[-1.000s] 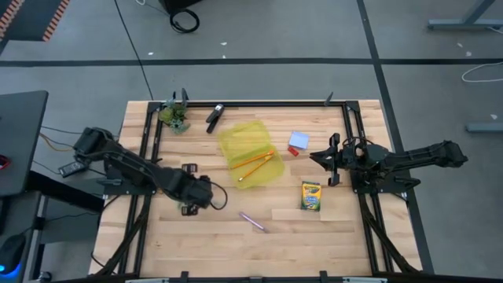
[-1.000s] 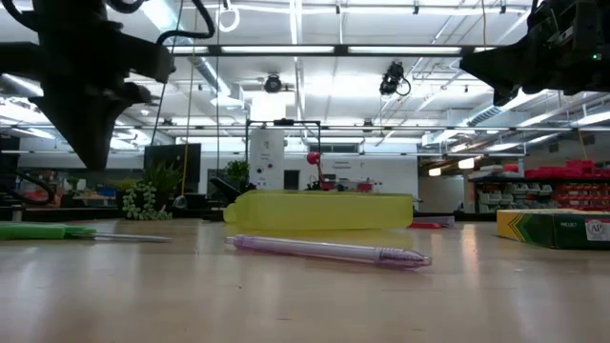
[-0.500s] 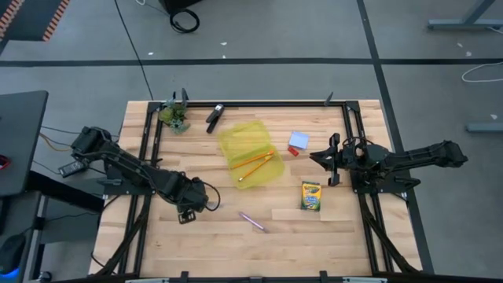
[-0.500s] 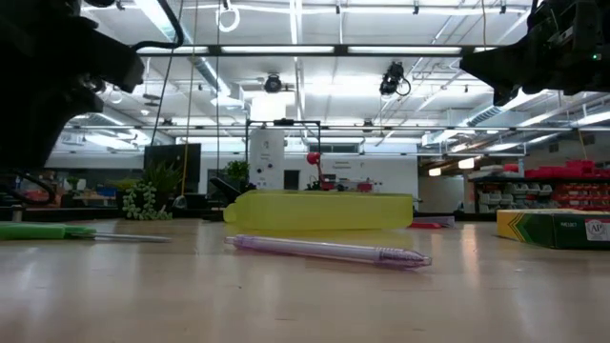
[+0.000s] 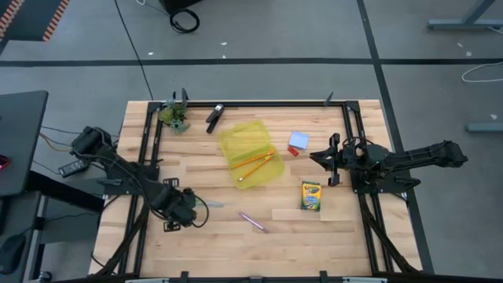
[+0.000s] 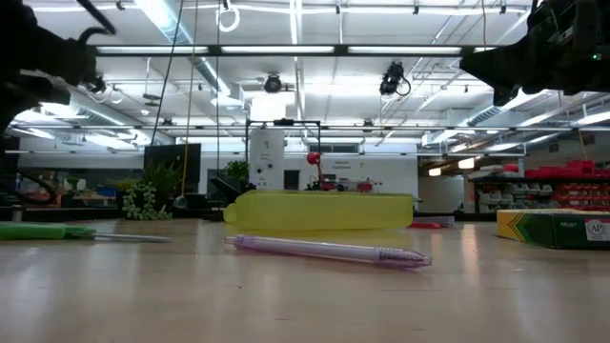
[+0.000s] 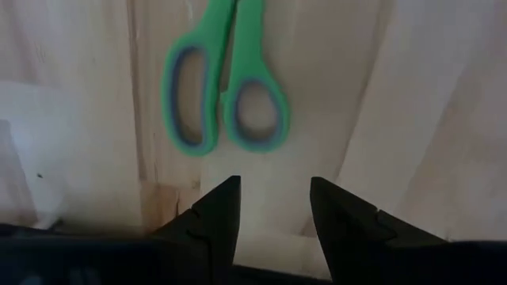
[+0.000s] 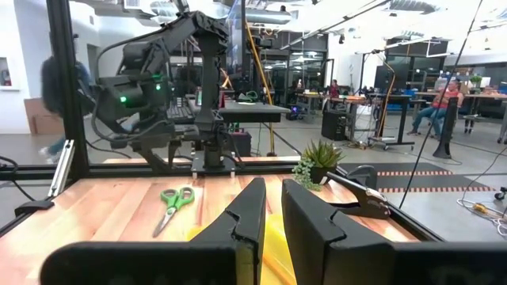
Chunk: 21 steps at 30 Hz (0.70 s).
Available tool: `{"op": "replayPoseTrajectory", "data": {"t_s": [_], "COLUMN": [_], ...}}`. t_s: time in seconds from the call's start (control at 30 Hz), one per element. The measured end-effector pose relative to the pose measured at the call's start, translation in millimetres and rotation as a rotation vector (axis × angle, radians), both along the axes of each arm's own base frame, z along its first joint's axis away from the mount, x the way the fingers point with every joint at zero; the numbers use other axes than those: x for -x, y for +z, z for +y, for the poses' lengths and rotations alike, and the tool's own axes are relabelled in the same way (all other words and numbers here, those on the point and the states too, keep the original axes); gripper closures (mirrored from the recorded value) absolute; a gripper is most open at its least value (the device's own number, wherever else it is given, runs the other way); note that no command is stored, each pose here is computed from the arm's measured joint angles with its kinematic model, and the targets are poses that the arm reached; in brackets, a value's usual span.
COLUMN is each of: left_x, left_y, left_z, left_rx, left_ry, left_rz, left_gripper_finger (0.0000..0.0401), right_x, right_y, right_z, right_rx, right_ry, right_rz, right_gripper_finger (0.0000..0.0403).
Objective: Pack school essentials
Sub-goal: Put the green scissors into the yellow supply box
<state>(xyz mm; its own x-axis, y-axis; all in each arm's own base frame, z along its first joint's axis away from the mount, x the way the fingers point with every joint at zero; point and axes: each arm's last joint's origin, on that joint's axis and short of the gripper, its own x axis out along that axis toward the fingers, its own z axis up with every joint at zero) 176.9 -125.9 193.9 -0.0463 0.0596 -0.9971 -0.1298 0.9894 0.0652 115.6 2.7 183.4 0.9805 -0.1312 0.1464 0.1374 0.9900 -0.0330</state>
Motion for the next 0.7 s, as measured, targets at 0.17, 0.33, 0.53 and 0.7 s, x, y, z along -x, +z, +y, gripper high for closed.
{"op": "replayPoseTrajectory", "data": {"t_s": [0.17, 0.33, 0.53, 0.7], "left_x": [3.9, 5.7, 2.5, 0.4], "left_y": [-19.7, -32.2, -37.3, -32.9], "left_z": [10.9, 22.7, 29.6, 38.1], "left_rx": [0.024, 0.026, 0.043, 0.044], "left_ry": [0.069, 0.064, 0.032, 0.038], "left_rz": [0.045, 0.074, 0.061, 0.033], "left_gripper_finger": [0.0239, 0.0246, 0.0245, 0.0252], "right_x": [0.0, 0.0, 0.0, 0.0], "right_y": [0.0, 0.0, 0.0, 0.0], "right_z": [0.0, 0.0, 0.0, 0.0], "right_rx": [0.0, 0.0, 0.0, 0.0], "right_ry": [0.0, 0.0, 0.0, 0.0], "right_rz": [0.0, 0.0, 0.0, 0.0], "right_gripper_finger": [0.0351, 0.0351, 0.0351, 0.0351]}}
